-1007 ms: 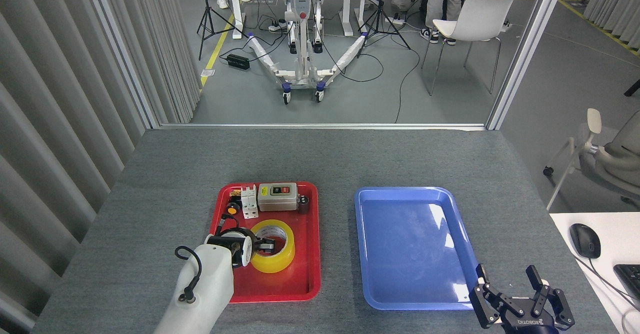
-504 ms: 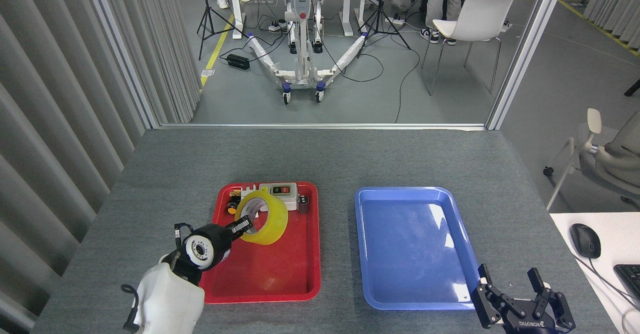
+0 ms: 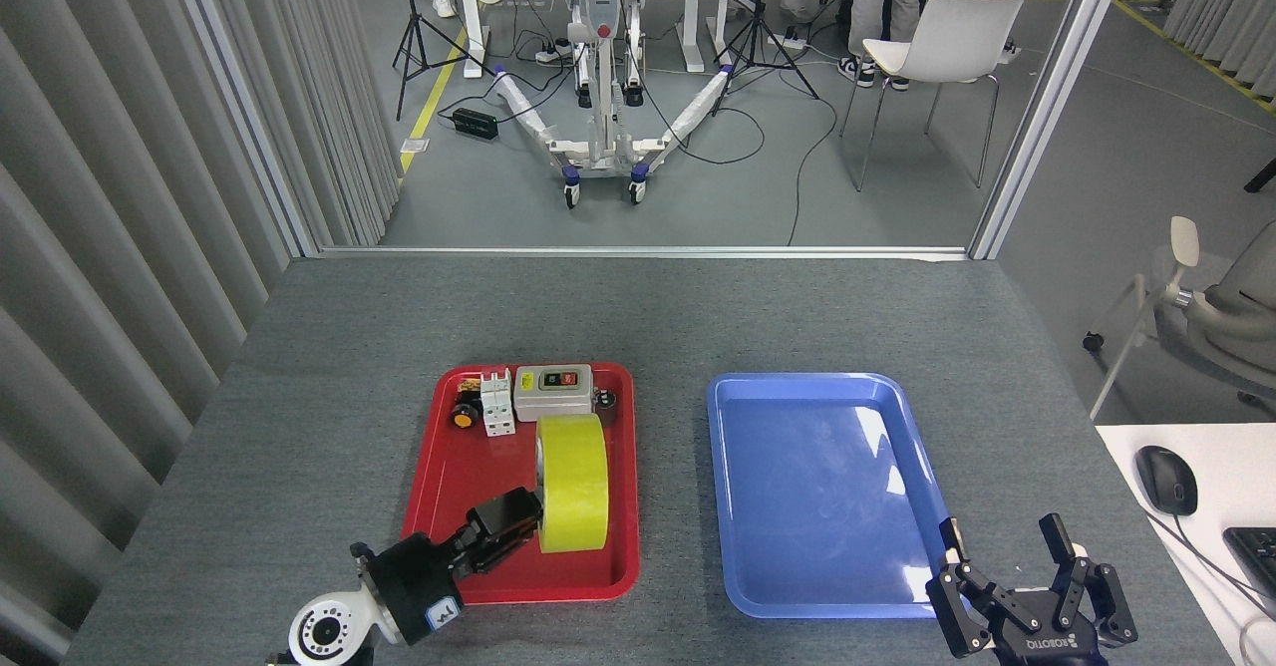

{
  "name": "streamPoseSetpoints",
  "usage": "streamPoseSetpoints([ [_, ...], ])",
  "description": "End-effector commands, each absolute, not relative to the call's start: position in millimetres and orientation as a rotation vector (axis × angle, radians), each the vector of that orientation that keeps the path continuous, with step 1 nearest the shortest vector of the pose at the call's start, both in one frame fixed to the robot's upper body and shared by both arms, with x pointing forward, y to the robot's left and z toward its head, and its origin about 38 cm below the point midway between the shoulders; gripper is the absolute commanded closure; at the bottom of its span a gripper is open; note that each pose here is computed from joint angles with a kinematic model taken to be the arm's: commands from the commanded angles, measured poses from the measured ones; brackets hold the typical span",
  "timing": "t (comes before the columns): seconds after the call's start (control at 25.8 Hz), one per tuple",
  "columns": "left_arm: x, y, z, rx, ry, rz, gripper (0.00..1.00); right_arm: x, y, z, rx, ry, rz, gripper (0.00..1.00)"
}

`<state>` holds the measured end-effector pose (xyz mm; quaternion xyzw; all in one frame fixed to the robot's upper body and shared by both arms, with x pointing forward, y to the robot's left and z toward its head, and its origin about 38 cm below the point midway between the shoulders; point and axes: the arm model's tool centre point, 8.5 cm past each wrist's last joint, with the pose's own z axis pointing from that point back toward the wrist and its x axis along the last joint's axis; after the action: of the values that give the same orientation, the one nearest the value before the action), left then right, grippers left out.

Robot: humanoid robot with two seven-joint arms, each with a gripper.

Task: Place and move tape with both arms
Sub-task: 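Lift the tape with the left gripper and carry it toward the blue tray, then move the right gripper to the tape held by the left gripper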

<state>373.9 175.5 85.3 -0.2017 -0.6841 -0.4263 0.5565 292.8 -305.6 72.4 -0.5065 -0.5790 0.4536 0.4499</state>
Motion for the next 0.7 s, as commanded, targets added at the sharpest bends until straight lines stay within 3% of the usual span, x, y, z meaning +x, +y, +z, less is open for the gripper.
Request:
streamPoseSetpoints([
  [0.0, 351.8, 144.0, 74.7, -0.580, -1.619, -1.076, 0.93, 290.2, -300.9, 74.6, -1.186, -1.547, 1.102, 0.00],
  [0.19, 336.9, 116.4, 65.6, -0.648, -1.598, -1.097, 0.93, 290.6, -308.3, 81.3, -1.048, -1.662, 1.022, 0.00],
  [0.39, 316.1, 102.9, 58.0, -0.693, -1.594, -1.110, 0.93, 294.3, -317.9, 94.9, -0.819, -1.871, 1.081, 0.00],
  [0.5, 305.3, 92.2, 58.0, -0.723, -1.604, -1.141, 0.93, 281.6, -304.7, 87.1, -0.542, -1.942, 1.199, 0.00],
  [0.66, 302.4, 83.6, 59.6, -0.745, -1.605, -1.161, 0.93, 264.2, -302.8, 77.3, -0.334, -1.886, 1.396, 0.00],
])
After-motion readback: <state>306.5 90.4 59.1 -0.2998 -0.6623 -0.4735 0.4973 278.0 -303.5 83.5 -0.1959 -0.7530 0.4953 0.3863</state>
